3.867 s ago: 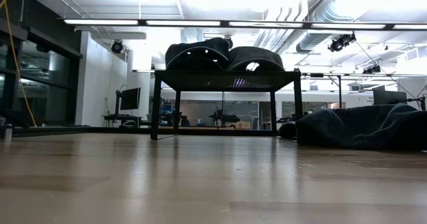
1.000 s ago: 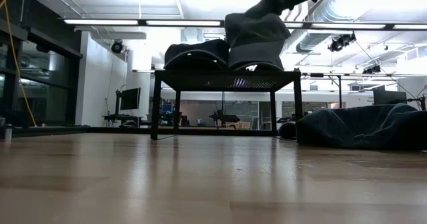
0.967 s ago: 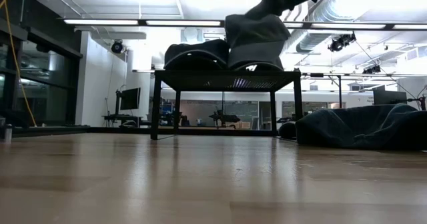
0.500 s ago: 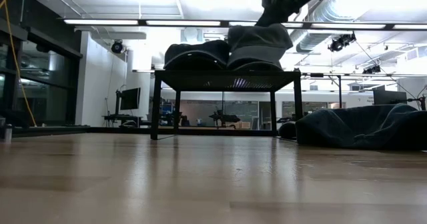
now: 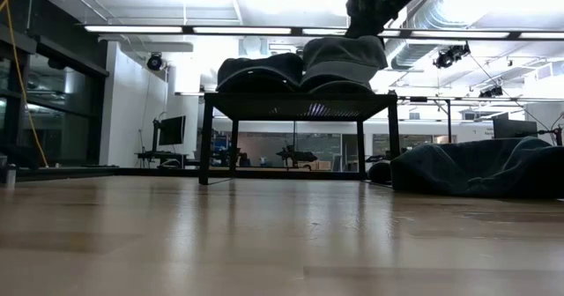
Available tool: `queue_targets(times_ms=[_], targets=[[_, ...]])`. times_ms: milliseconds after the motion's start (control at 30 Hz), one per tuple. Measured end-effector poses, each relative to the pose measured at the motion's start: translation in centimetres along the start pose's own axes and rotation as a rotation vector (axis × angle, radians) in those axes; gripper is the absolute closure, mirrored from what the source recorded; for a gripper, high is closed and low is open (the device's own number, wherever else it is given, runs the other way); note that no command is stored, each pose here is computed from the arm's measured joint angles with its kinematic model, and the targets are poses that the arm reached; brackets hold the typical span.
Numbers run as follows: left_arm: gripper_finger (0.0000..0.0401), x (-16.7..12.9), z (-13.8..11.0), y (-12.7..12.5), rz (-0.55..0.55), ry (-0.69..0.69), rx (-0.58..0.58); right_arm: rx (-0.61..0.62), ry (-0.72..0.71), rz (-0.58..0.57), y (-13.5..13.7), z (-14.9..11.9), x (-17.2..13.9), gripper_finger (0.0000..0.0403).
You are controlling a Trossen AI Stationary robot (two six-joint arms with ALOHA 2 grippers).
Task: Pick & Place hat
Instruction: Stack the bottom gray cap on top of the gray cap on the shelf
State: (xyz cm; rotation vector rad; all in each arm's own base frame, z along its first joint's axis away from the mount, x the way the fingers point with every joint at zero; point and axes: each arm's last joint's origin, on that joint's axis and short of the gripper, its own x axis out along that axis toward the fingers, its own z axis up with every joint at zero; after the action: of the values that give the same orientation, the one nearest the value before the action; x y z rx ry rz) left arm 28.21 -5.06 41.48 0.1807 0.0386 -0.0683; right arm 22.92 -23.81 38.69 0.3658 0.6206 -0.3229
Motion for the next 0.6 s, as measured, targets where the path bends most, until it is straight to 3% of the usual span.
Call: queue_targets(times_ms=[600], targets=[[0.0284, 0.0, 0.0, 0.1, 0.023, 0.005, 0.005, -0.07, -0.145, 0.102, 5.0, 0.4, -5.6, 0.0388]])
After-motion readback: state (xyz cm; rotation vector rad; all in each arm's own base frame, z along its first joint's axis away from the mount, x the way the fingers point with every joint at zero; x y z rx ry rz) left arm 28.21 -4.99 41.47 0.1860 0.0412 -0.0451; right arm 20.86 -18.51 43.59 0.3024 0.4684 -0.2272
